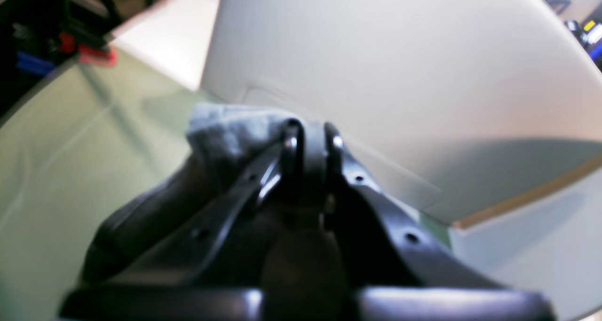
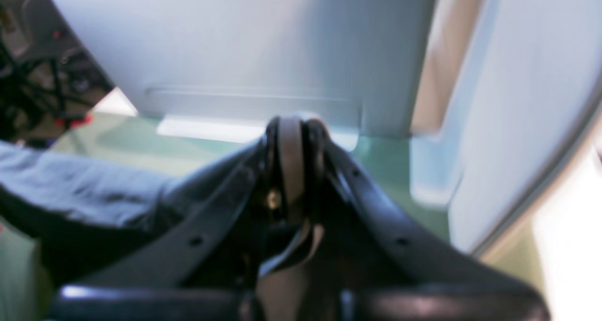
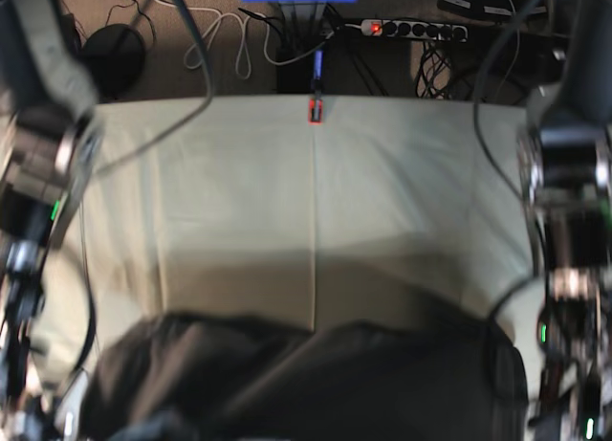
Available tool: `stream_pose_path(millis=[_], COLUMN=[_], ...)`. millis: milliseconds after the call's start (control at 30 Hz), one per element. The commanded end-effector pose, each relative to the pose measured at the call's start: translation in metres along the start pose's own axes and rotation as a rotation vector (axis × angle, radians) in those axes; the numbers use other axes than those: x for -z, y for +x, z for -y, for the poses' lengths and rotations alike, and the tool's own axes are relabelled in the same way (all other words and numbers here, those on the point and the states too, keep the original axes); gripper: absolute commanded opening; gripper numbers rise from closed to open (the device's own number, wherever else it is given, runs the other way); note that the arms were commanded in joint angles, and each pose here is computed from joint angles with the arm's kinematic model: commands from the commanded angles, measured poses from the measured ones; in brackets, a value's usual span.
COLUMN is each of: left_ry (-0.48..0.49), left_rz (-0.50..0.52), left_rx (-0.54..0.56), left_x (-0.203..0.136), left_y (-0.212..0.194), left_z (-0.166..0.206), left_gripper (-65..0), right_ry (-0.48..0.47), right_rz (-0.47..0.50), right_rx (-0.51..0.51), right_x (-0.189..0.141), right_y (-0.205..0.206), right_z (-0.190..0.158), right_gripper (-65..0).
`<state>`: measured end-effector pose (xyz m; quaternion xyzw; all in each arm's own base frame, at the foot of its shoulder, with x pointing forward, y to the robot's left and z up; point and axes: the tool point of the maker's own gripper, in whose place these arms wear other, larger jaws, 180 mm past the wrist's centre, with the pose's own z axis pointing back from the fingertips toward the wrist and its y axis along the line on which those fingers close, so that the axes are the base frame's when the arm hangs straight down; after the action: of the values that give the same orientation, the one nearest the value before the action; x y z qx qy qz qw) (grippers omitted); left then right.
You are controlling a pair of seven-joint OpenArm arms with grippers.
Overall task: Layout the t-shirt on the table in an organized manner, then fold the t-shirt properly
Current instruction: 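Lift the shirt high with both grippers and swing it toward the robot, then lay the shirt flat on the table with both grippers, pulling it taut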
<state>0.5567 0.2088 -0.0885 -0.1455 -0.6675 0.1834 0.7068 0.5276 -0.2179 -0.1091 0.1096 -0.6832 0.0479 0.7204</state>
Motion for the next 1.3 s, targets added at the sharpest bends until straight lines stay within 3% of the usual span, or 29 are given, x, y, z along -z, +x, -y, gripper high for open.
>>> stream_pose_path(millis=[0,133,233,400,567,767,900,1033,1267], left_ry=[-0.064,-0.128,-0.137,-0.174,-0.162,-0.069,0.027,0.080,0.216], left_rz=[0.100,0.210,0.258,0.330,0.316,0.124,0.040,-0.027,-0.089], left_rx=[0.010,0.006,-0.011,-0.009,0.037,0.071,0.013,-0.034,-0.136], left_x=[0.003,0.005,0.007,-0.007,-0.018,-0.027,-0.056,-0.089,-0.168], left_y=[0.044,0.119,0.162,0.200,0.164,0.035,-0.025,-0.076,-0.131], left_z=[0.031,0.076,0.090,0.107,0.085,0.014,-0.044,-0.071,-0.125], left_gripper=[-64.9,-64.9,-64.9,-64.9,-64.9,-64.9,-64.9,-64.9,-64.9], right_ry=[0.031,0.036,0.032,0.005,-0.057,-0.065,-0.068,-0.082,-0.136], right_rz=[0.156,0.354,0.466,0.524,0.461,0.334,0.240,0.162,0.039], right_rx=[-0.023,-0.077,-0.075,-0.108,-0.089,-0.018,0.016,0.050,0.149], right_x=[0.005,0.005,-0.003,-0.021,-0.043,-0.075,-0.108,-0.151,-0.228], right_y=[0.061,0.160,0.209,0.231,0.156,0.039,-0.027,-0.079,-0.158], right_z=[-0.006,-0.006,-0.003,0.009,0.029,0.011,-0.013,-0.035,-0.062], right_gripper=[-65.0,-65.0,-65.0,-65.0,-65.0,-65.0,-65.0,-65.0,-65.0])
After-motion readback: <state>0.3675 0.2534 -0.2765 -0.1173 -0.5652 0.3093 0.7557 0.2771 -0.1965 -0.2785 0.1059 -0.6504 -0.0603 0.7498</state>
